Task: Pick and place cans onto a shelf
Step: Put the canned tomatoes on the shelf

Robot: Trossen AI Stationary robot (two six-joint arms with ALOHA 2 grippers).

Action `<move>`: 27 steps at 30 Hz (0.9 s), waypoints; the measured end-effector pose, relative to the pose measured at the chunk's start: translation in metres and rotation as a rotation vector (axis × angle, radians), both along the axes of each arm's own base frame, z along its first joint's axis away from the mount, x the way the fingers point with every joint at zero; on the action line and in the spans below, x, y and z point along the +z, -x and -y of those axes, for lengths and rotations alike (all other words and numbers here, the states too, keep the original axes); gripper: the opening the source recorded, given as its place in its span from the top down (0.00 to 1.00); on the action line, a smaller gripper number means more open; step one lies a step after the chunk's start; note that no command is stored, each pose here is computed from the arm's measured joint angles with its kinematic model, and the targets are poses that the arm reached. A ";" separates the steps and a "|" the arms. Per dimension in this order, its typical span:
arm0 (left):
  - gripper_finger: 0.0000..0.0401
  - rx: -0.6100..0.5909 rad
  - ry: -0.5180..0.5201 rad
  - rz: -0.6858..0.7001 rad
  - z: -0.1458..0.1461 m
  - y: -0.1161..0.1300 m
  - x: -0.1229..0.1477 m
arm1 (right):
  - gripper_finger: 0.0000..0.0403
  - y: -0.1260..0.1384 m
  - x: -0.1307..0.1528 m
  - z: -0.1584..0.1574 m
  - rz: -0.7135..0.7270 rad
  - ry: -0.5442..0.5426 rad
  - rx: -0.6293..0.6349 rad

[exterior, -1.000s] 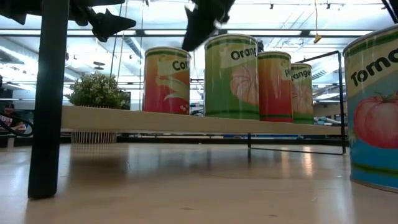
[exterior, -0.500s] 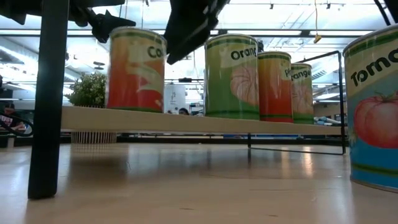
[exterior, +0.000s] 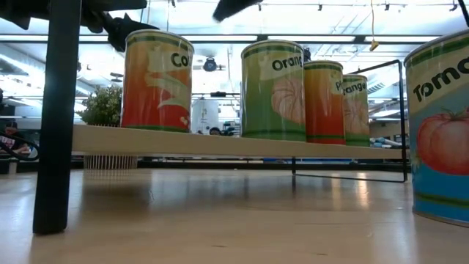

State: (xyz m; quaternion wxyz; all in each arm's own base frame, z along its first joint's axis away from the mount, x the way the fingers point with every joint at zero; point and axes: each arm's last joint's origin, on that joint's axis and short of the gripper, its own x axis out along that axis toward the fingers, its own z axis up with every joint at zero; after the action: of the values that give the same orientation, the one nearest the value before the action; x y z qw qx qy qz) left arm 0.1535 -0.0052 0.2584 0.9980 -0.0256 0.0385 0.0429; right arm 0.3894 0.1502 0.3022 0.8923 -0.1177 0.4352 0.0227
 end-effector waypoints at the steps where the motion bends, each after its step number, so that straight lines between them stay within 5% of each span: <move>1: 0.11 0.000 0.000 -0.003 0.000 0.000 0.000 | 0.07 0.004 -0.001 -0.007 -0.013 -0.009 0.008; 12: 0.11 0.001 0.013 -0.002 0.000 0.000 0.000 | 0.07 0.049 -0.027 -0.044 -0.278 -0.103 -0.181; 22: 0.11 0.003 0.034 -0.002 0.000 0.000 -0.001 | 0.07 0.058 -0.072 -0.051 -0.436 -0.301 -0.229; 27: 0.11 0.003 0.033 -0.009 0.000 0.000 -0.001 | 0.07 0.063 -0.077 -0.056 -0.449 -0.295 -0.236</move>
State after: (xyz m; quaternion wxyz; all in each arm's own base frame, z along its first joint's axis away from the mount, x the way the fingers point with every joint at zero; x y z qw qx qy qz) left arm 0.1534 -0.0052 0.2573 0.9972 -0.0420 0.0435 0.0438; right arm 0.3263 0.2062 0.2251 0.7776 0.0729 0.6245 0.0072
